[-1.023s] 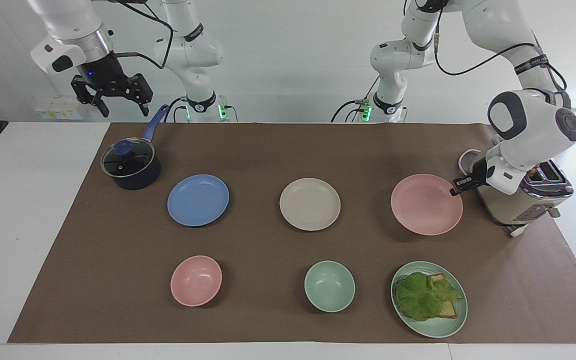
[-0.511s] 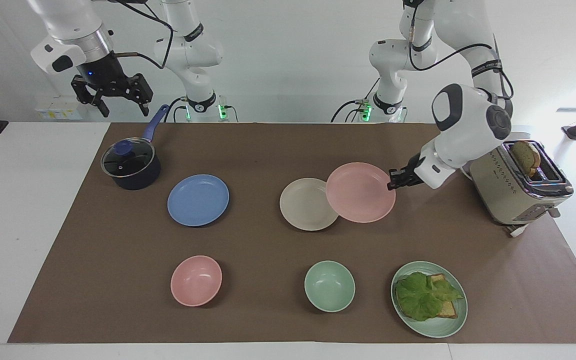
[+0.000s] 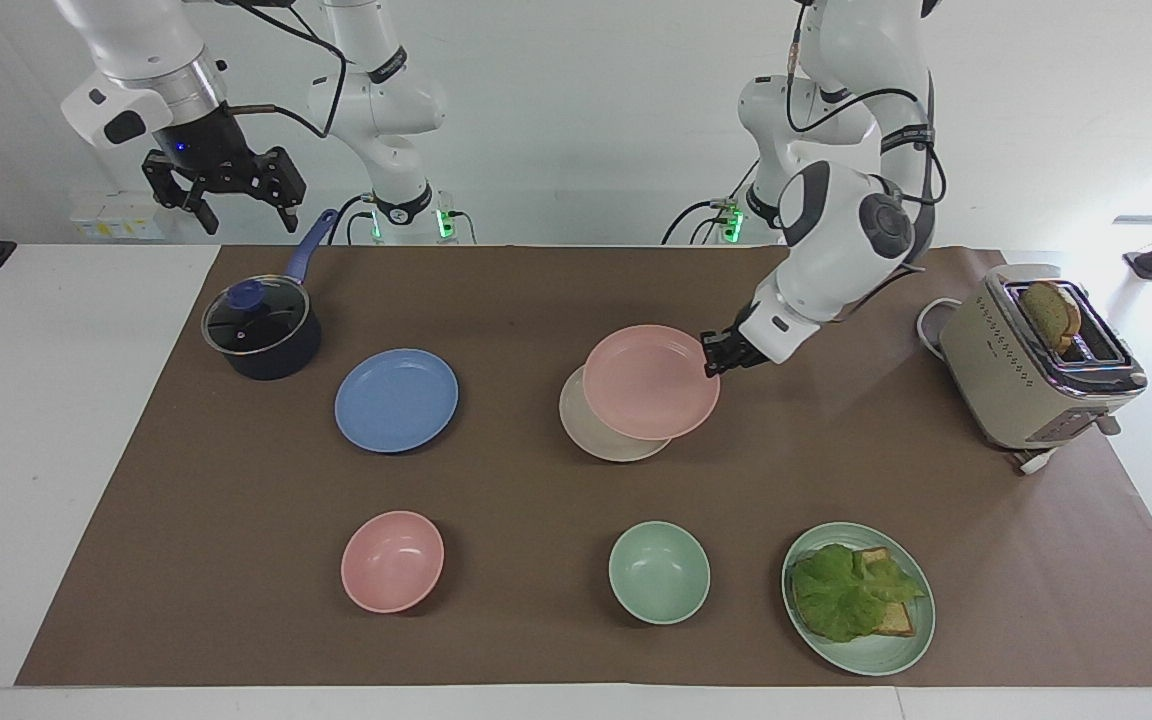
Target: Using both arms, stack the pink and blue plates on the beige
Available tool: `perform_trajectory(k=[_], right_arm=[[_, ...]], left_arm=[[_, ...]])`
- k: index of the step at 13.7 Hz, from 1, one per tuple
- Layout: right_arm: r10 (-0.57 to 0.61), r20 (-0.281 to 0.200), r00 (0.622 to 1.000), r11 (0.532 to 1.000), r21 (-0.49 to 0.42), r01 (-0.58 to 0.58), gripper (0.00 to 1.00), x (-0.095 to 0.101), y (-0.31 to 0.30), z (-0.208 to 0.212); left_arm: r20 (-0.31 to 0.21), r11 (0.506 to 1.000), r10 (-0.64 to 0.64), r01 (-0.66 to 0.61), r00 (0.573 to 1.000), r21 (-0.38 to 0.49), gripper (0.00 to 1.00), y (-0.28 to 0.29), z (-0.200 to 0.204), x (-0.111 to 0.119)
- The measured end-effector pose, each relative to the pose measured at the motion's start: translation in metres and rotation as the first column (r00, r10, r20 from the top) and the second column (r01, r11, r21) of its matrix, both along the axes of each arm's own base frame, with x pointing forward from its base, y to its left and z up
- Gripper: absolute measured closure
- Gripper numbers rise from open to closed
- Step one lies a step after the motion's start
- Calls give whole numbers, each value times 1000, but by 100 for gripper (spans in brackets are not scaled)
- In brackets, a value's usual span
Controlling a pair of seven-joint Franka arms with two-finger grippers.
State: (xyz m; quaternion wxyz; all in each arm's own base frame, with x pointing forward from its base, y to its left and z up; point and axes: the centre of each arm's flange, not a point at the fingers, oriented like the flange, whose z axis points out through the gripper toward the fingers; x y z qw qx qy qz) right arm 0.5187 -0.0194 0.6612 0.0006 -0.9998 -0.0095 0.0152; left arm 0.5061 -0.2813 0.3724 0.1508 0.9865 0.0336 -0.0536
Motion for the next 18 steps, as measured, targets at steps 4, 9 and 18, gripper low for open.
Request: perform_trajectory(k=[4,9,18], right_arm=[[1,0,1000,1000,0,-1,0,0,0,0],[11,6,1000,1000,-1,-11,0,1,6,1],[4,59,998,1000,-3,-4,0,19,1,-40]], left_arm=[[-4,1000,18,-18,1000,14,95,7,-20,-4],[-9,999,25,-25,1000,20,95,11,-26,-4],[18,999,33,-34,999,12,23,11,-23,0]])
